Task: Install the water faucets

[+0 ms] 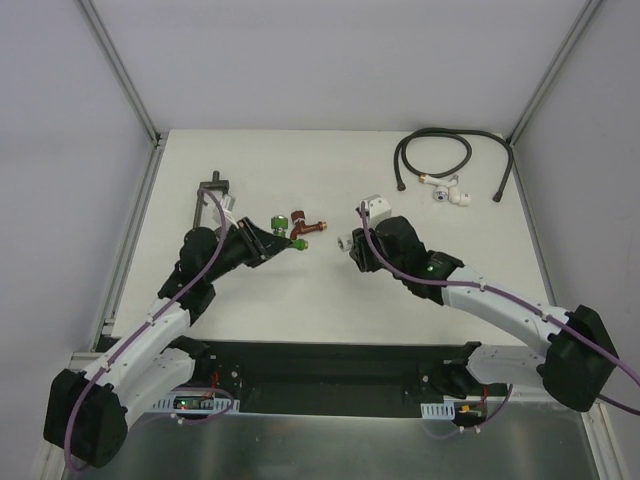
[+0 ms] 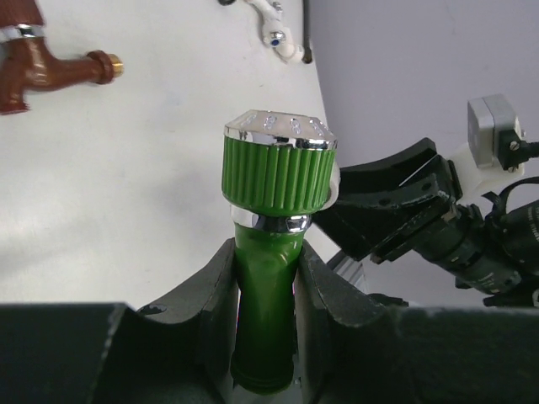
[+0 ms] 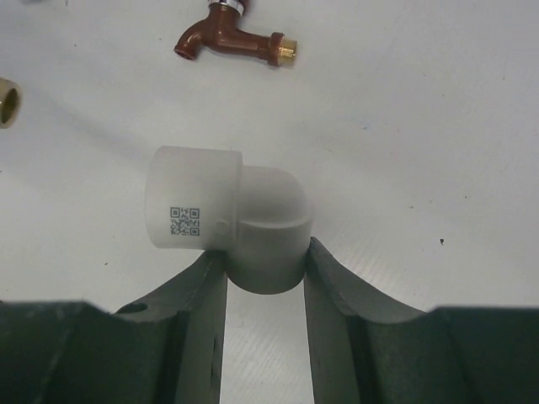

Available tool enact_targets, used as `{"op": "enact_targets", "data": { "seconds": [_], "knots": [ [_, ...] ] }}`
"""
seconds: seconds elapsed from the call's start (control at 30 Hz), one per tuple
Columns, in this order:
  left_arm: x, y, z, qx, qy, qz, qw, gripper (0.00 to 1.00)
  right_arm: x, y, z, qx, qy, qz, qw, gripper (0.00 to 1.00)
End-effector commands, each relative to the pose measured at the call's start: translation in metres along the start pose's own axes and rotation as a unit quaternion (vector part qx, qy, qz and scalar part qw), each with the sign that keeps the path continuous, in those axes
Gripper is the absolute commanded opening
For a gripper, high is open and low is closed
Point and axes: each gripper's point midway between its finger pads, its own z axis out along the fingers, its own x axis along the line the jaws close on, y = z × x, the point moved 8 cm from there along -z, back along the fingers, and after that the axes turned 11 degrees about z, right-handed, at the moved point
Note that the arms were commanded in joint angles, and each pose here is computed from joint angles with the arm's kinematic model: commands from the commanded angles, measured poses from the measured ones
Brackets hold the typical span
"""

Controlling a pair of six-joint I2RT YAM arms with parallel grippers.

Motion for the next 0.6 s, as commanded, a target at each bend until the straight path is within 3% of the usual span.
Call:
{"op": "enact_targets", "data": {
  "seconds": [0.0,0.37,0.57],
  "knots": [
    [-0.030,0.007,0.006,-0.109,-0.065,-0.013,0.992,0.00,0.009,0.006,-0.009,-0.090,0.035,0.018,0.995,0.02],
    [-0.060,-0.031,0.019,-0.122,-0.112,-0.028,0.986,0.00,0.007,-0.005,-0.022,-0.145,0.039,0.047,0.987,0.02],
    [-0.067,-0.031,0.032,-0.151,-0.124,-0.027,0.980,0.00,0.001,-0.007,-0.023,-0.148,0.009,0.071,0.986,0.01]
  ]
}}
